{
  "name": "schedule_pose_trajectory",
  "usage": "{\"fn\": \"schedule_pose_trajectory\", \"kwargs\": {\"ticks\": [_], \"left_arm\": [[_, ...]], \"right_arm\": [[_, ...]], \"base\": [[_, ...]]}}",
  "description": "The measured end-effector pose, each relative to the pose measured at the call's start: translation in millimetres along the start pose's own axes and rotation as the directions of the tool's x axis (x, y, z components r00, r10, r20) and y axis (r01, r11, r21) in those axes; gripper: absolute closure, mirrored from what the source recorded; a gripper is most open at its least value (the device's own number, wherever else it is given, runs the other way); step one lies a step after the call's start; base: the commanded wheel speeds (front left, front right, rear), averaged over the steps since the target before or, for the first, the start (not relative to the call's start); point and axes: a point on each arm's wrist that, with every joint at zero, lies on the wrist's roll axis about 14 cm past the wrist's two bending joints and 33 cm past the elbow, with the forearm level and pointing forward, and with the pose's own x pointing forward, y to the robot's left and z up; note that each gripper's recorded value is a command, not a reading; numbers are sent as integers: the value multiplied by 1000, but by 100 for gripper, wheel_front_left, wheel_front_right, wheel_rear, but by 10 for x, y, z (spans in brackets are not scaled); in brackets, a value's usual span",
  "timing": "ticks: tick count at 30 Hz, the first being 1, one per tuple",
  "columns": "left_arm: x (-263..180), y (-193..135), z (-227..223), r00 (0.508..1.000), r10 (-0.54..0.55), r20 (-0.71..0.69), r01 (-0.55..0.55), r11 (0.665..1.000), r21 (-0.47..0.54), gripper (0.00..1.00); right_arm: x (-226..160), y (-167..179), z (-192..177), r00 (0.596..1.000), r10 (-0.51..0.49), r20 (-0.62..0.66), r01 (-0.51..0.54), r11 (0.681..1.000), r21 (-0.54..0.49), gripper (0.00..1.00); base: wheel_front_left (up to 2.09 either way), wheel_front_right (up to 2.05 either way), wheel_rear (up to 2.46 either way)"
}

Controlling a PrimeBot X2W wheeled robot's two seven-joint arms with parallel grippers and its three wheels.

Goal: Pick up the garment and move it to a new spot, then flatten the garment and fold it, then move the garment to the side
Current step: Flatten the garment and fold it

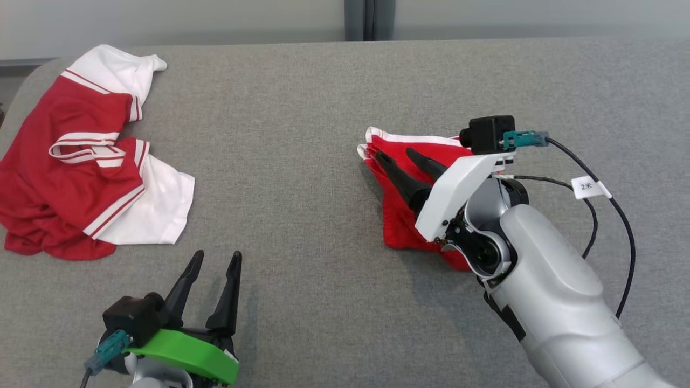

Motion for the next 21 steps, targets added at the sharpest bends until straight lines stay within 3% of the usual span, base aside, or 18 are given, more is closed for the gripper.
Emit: {"fn": "schedule_pose_trajectory", "kwargs": {"ticks": [3,7,9,15,19,21], "left_arm": [[-61,-1,18,1000,13,10,-13,1000,-3,0],[-130,-16,57,999,26,28,-26,1000,-8,0],[-147,-29,107,998,30,46,-30,1000,-10,0],[-161,-110,183,997,12,73,-13,1000,11,0],[-153,-137,263,995,5,99,-7,1000,29,0],[-160,-151,286,994,8,111,-10,1000,24,0]], "right_arm": [[-187,14,175,996,-9,89,12,999,-30,0],[-665,-270,484,967,-98,235,134,980,-145,0],[-952,-432,598,942,-152,300,225,948,-226,0],[-1647,-730,600,872,-285,398,414,864,-287,0],[-1980,-833,604,828,-328,455,503,794,-342,0],[-2120,-896,580,802,-351,483,539,774,-332,0]], "base": [[0,0,0],[0,0,0],[0,0,0],[0,0,0],[0,0,0],[0,0,0]]}}
